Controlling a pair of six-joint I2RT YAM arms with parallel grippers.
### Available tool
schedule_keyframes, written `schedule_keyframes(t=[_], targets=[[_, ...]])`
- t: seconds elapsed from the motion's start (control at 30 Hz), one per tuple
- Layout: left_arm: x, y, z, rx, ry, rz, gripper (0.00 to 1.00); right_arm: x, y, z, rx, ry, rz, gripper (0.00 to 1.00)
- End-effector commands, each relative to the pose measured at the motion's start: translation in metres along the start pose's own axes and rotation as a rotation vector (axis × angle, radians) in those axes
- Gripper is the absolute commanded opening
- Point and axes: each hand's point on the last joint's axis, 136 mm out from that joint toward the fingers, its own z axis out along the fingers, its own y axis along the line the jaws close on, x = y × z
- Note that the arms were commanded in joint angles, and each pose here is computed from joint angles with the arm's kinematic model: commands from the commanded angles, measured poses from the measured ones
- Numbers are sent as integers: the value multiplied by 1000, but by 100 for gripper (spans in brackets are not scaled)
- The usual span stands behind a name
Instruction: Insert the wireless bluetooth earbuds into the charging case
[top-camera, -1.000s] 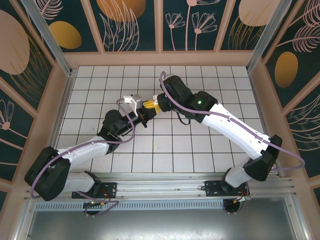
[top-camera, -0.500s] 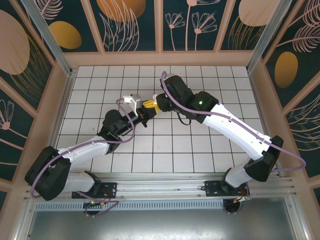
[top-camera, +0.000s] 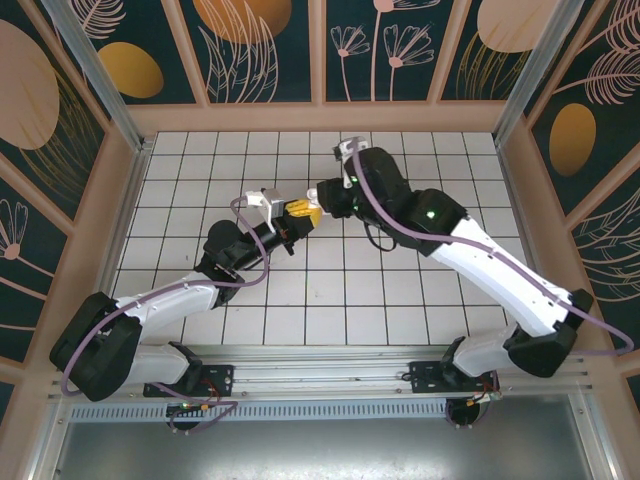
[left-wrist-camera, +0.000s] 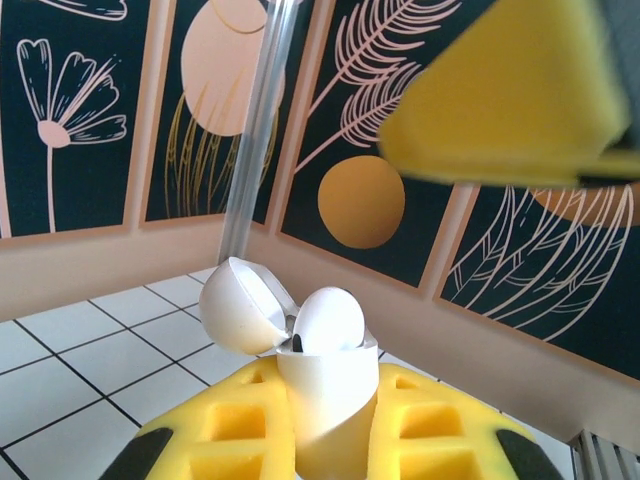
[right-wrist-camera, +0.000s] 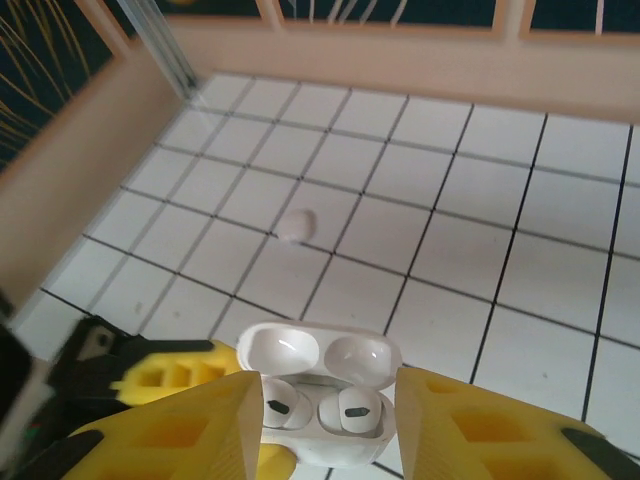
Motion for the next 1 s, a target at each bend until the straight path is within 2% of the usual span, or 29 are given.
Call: schedule_keyframes(t=[0.0, 0.17, 0.43, 0.6, 0.77, 0.97], targets=[[-16, -16, -2, 69, -49, 38, 0, -21, -2, -18, -42, -92, 29, 42], [-22, -26, -6, 101, -49, 81, 0, -21, -18, -20, -164, -86, 146, 43], [-33, -59, -12, 272, -47, 117, 0, -20, -18, -32, -573, -84, 344, 46], [-41, -76, -15, 361, -62, 100, 0, -5, -9, -19, -658, 27, 387, 46], [-44, -78, -16, 366, -63, 102, 0, 14, 3, -7, -749, 145, 432, 45], [-39, -71, -13, 341, -53, 82, 0, 23, 13, -6, -797, 193, 445, 45]])
